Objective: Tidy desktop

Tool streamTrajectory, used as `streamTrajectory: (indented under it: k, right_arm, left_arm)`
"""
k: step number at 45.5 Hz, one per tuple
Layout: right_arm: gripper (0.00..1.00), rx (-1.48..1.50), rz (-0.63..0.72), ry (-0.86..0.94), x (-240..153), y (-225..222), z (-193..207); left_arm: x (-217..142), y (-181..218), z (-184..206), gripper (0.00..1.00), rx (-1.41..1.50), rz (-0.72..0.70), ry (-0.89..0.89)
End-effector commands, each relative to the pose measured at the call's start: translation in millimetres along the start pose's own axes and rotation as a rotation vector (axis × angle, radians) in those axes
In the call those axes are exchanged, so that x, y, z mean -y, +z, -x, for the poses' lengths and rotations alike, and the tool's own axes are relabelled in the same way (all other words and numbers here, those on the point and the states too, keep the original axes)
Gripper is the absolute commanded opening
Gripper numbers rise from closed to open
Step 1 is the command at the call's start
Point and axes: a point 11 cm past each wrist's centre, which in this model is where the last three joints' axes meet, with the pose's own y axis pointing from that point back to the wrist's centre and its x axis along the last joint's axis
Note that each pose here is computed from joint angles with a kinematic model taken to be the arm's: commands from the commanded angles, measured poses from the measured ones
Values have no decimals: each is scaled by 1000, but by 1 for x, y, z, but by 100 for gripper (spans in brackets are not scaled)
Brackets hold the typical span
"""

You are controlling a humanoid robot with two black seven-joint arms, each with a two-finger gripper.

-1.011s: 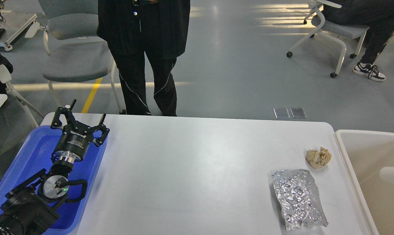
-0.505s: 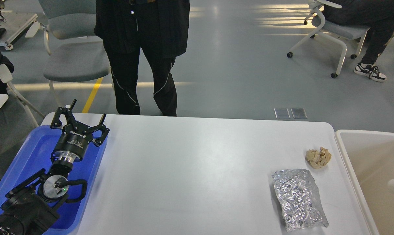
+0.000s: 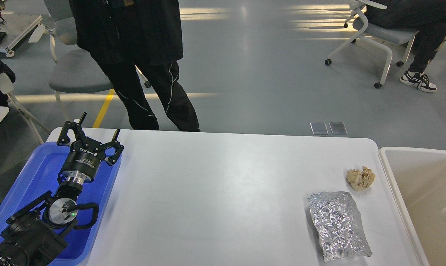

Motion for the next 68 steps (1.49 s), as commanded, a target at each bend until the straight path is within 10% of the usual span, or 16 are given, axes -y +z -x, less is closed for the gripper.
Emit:
streamTrajectory:
  k: [1,38,68]
  right_arm:
    - [100,7,2,43,1,-2,-11]
    - [100,53,-161,23,9,-88,-15]
    - [100,564,-697,-422,-62,-236,52]
  left_arm:
    - [0,0,0,100,-1,0,-1]
    - [0,0,0,100,0,-2,0]
    - [0,0,0,100,0,-2,-2]
